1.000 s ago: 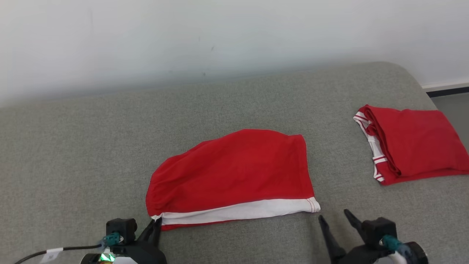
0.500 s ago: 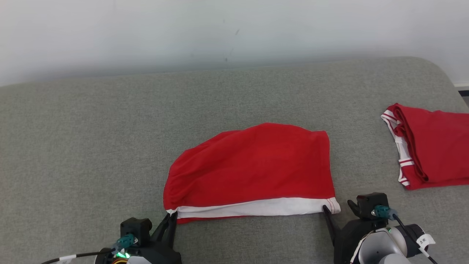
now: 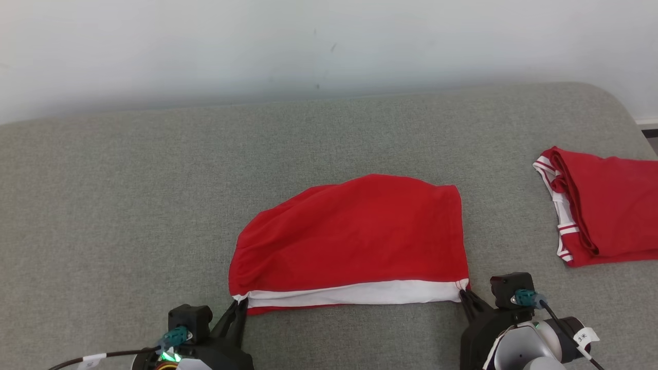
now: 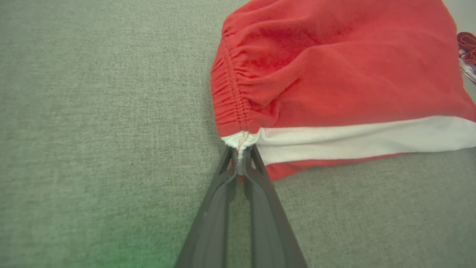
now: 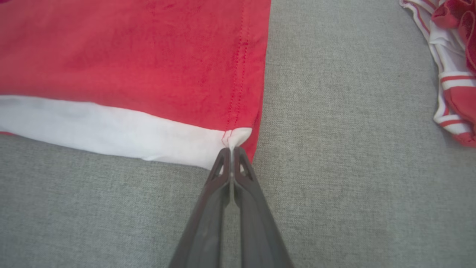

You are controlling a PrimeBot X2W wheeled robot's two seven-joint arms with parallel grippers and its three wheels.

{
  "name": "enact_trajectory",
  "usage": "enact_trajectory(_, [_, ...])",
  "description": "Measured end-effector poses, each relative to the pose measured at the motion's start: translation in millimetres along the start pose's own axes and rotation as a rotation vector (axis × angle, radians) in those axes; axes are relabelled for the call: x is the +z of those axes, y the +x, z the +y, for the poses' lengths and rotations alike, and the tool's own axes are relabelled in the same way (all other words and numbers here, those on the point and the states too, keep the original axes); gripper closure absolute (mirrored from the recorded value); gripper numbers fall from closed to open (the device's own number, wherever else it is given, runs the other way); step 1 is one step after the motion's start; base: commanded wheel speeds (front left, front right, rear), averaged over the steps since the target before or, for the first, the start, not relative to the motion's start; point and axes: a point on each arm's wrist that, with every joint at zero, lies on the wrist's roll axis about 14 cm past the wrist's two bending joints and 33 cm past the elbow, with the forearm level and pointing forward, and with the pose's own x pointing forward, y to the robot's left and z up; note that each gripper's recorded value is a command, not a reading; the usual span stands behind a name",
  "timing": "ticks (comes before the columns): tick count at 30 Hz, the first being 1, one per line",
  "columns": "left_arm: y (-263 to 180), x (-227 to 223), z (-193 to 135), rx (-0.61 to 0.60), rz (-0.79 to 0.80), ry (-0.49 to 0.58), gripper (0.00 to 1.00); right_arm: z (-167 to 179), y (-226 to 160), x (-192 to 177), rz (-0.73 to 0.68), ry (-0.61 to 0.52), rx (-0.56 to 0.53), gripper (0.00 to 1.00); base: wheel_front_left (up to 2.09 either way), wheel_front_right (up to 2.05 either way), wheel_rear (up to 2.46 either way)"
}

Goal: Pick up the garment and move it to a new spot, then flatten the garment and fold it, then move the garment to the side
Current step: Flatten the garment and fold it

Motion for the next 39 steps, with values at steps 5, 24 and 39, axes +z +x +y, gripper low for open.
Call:
enact_trajectory(5, [0, 20, -1, -0.001, -0.076, -0.011, 1.0, 4, -4, 19, -0.086, 0.012, 0.014, 1.0, 0.0, 0.0, 0.0])
enact_trajectory(24, [-30, 255, -94, -0.452, -0.475, 0.066, 1.0, -19, -138, 293, -1.002, -0.177, 0.009, 1.0, 0.0, 0.0, 0.0])
enact_trajectory(39, [22, 364, -62, -0.324, -0.65, -0.219, 1.0, -33, -51, 362, -0.896, -0.31, 0.011, 1.0, 0.0, 0.0, 0.0])
